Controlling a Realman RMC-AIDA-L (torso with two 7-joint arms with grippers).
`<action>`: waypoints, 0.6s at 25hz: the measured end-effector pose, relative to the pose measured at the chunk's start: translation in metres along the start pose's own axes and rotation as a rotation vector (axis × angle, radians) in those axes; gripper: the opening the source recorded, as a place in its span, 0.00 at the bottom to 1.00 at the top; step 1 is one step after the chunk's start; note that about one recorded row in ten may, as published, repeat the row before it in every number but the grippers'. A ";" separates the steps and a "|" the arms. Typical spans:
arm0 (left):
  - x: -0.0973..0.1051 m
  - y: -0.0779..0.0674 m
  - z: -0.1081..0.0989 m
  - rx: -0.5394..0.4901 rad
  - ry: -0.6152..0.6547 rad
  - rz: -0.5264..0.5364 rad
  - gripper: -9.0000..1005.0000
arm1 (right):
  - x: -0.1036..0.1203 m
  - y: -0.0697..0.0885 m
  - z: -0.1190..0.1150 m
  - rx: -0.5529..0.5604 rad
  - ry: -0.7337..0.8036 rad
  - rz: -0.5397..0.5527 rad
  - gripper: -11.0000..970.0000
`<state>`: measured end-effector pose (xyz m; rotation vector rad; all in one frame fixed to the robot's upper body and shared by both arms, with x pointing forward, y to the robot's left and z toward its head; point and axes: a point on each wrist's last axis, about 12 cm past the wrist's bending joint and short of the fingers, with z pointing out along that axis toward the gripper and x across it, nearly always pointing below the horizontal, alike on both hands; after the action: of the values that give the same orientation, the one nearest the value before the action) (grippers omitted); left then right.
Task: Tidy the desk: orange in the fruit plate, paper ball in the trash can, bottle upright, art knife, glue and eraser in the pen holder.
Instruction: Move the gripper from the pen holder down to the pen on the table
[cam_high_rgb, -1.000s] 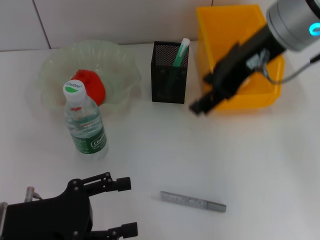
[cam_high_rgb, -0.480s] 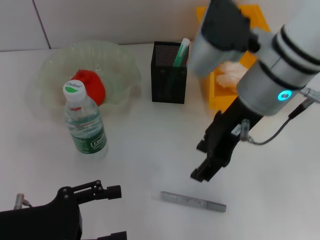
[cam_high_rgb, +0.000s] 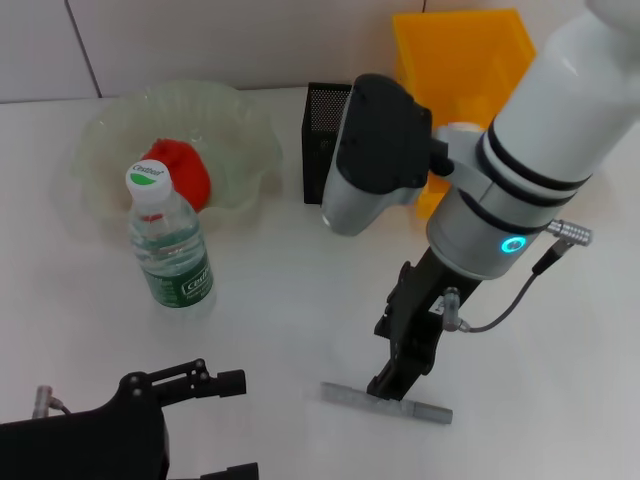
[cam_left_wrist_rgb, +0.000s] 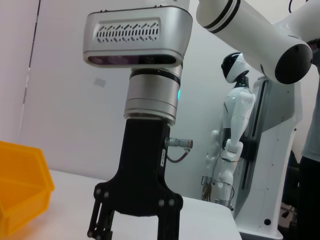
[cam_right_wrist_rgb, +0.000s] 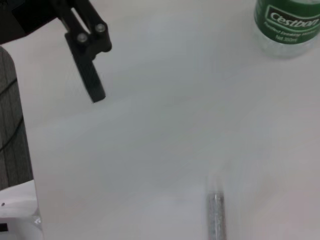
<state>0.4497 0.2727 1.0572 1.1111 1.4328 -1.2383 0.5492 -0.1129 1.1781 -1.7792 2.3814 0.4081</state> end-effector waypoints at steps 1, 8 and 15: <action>0.000 0.000 0.000 -0.002 0.003 0.002 0.81 | -0.001 0.001 0.002 0.004 0.003 -0.008 0.71; 0.003 0.003 -0.001 -0.031 0.030 0.036 0.81 | -0.005 0.002 0.015 0.010 0.020 -0.010 0.71; 0.009 0.007 -0.002 -0.080 0.062 0.059 0.81 | -0.007 0.007 0.025 0.007 0.040 -0.031 0.71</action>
<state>0.4544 0.2761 1.0477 1.1375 1.4722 -1.1048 0.5432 -0.0968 1.1570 -1.8359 2.3745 0.3629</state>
